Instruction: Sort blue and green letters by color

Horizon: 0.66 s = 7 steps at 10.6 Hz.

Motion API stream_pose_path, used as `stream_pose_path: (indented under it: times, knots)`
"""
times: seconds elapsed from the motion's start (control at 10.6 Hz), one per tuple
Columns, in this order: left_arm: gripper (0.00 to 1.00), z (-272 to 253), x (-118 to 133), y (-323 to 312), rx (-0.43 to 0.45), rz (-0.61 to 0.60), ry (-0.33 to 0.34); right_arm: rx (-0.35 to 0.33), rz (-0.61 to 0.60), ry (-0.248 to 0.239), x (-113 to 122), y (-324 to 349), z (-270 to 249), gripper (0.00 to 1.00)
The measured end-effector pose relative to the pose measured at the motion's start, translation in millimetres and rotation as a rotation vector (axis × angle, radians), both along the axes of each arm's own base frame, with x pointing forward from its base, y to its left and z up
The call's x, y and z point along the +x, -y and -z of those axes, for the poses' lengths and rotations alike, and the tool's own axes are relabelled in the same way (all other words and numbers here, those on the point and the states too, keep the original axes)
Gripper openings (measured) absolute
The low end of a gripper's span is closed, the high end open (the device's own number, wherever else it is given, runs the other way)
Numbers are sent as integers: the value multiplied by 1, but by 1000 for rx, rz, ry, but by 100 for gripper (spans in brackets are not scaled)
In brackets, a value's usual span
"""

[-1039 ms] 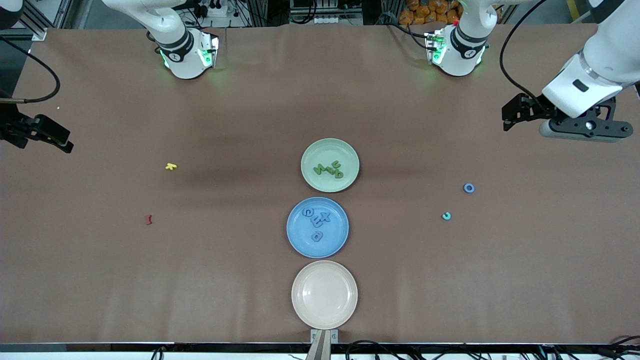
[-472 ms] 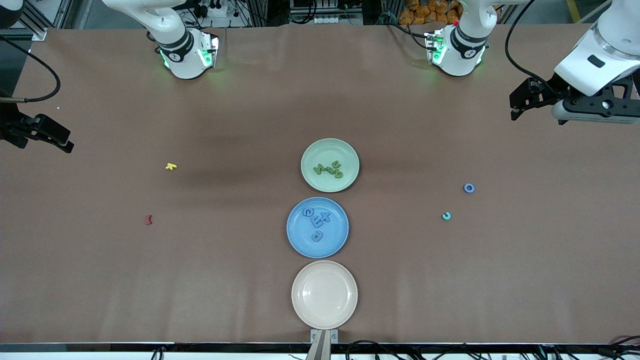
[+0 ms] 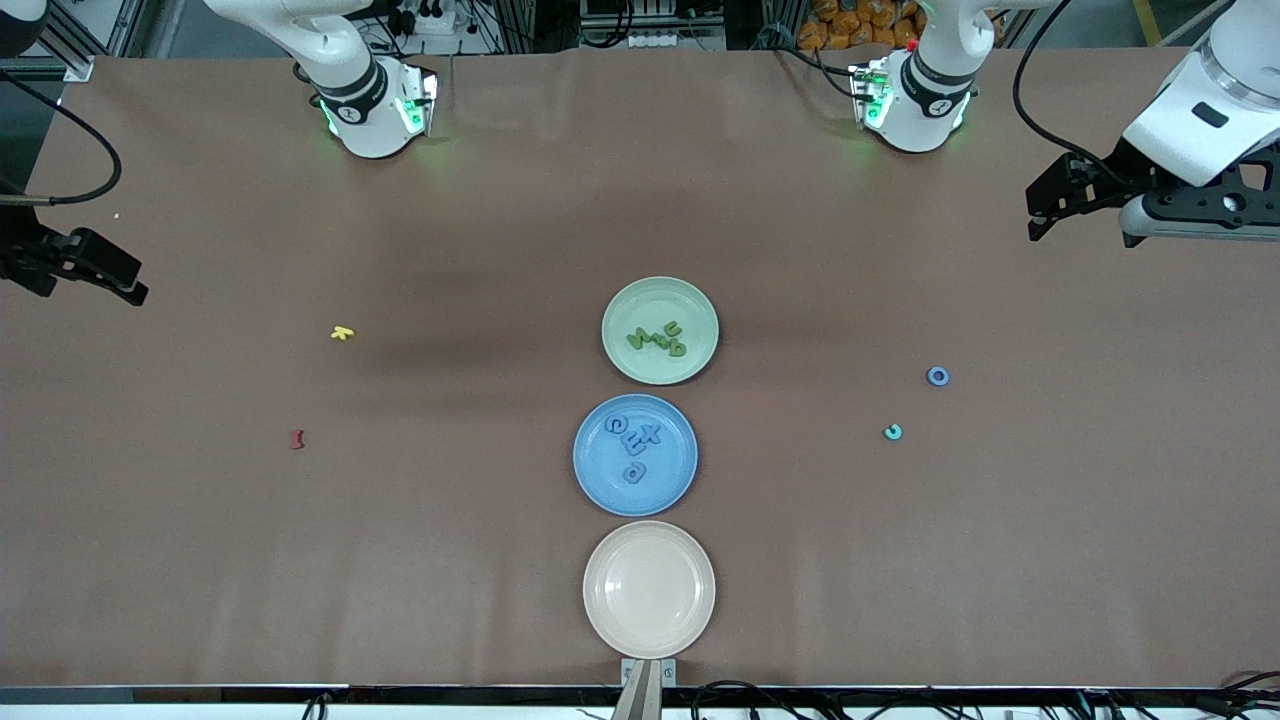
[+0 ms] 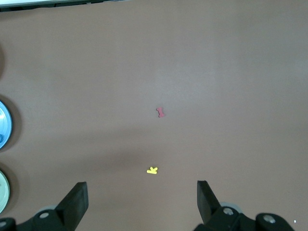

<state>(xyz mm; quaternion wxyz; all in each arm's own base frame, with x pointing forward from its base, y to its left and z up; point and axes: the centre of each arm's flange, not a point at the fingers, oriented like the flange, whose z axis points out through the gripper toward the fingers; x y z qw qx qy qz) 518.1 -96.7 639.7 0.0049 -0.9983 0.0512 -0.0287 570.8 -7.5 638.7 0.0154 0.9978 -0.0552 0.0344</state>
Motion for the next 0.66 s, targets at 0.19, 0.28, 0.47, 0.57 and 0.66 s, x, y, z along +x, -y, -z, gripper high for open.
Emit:
stream_pose_path:
  times: [0.19,0.28,0.47,0.57,0.66]
  knots:
    - [100,3,2,1,-9,-1,-8,0,-1,-1,0,0,0,100]
    - [100,4,2,1,-10,-3,-10,0,-1,-1,0,0,0,100]
    - [100,4,2,0,-11,-36,-10,0,-1,-2,0,-1,1,100]
    - [100,4,3,-1,-12,-50,-10,0,-1,-2,0,-1,1,100]
    - [100,4,3,-3,-13,-58,-10,0,-1,-2,0,-1,1,100]
